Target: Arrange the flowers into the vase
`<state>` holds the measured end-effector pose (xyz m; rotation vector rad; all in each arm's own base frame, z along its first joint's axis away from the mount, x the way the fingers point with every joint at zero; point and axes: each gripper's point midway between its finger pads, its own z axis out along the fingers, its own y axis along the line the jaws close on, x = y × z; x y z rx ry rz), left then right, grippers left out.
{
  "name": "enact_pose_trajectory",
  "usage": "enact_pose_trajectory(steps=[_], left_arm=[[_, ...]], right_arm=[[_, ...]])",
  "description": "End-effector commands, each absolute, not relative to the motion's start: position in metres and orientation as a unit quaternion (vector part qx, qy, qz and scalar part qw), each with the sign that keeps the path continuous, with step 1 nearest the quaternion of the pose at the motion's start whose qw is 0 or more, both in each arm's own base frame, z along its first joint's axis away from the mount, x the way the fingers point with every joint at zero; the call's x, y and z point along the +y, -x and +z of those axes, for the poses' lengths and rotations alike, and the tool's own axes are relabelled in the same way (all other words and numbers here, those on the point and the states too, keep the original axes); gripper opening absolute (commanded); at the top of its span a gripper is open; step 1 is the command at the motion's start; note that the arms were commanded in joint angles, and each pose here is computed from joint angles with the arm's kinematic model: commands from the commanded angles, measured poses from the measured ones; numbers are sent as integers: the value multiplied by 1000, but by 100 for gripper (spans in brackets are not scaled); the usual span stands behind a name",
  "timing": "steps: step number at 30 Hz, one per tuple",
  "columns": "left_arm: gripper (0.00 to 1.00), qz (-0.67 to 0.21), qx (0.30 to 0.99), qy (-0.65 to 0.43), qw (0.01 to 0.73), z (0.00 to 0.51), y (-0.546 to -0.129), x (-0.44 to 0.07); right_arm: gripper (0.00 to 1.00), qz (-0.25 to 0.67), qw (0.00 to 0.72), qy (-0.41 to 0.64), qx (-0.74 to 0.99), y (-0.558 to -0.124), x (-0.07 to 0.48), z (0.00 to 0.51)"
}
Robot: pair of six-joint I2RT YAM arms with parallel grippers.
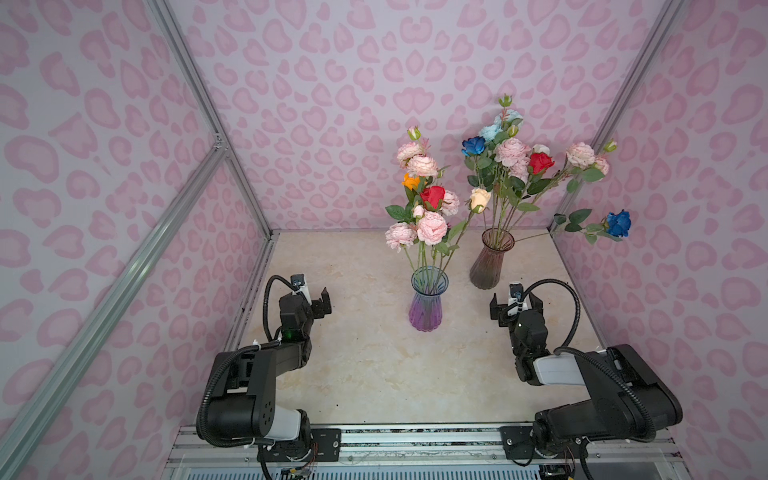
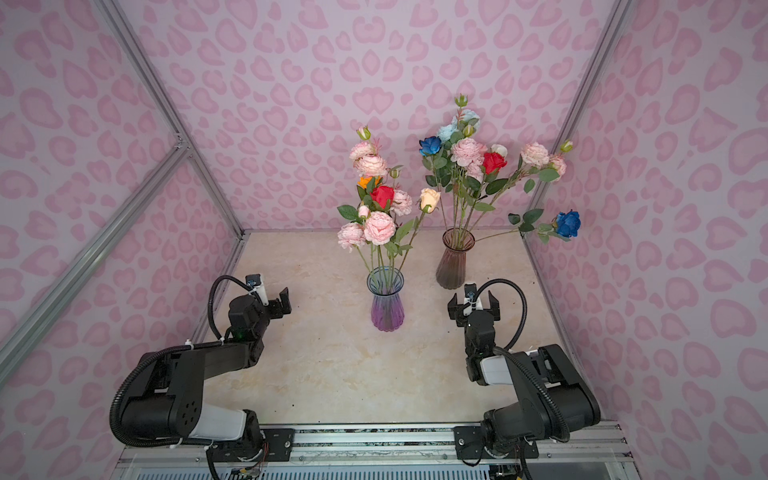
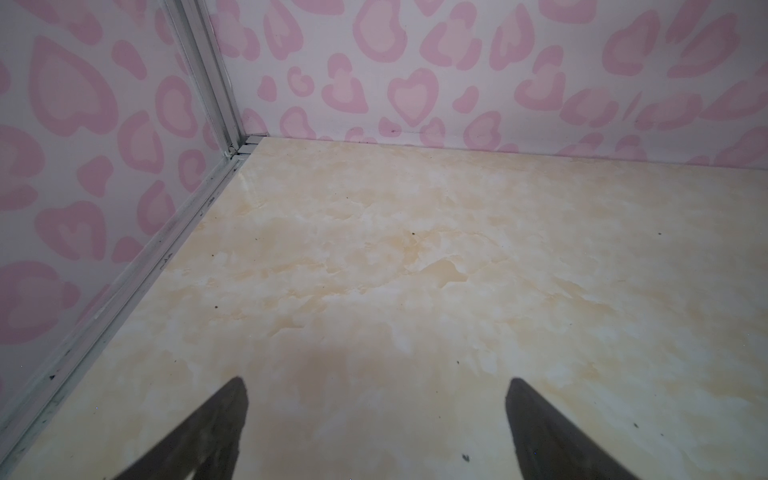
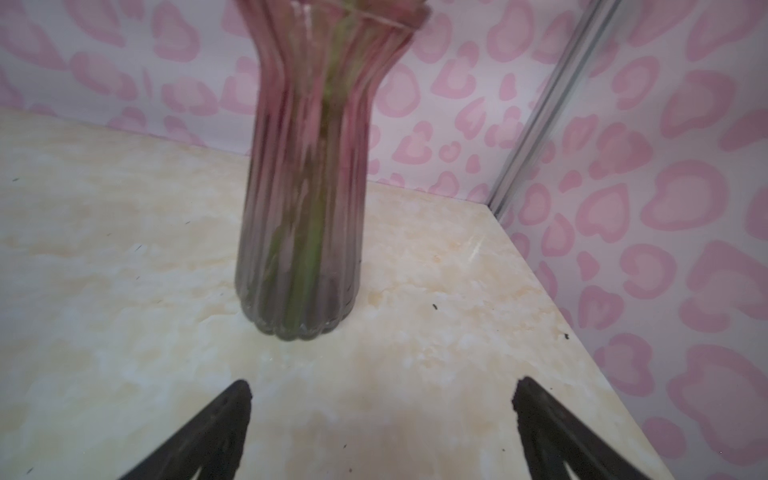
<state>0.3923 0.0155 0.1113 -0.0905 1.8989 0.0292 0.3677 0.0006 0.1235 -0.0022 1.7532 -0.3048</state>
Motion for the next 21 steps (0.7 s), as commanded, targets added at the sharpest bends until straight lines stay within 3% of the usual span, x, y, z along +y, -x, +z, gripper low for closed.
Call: enact_pose_trajectory(steps=[1, 4, 5, 21], left_arm=[[98, 9, 804, 35, 593, 119, -396, 14], [98, 9, 804, 35, 593, 119, -396, 14], [98, 10, 805, 35, 592, 118, -396, 14], [98, 10, 804, 35, 593, 119, -396, 14]], right_arm=[[99, -123, 618, -75, 773, -367, -26, 109], [100, -140, 616, -138, 763, -371, -50, 111], [100, -139, 591, -141, 782, -372, -52, 104], [100, -147, 589, -131, 784, -378, -51, 103]])
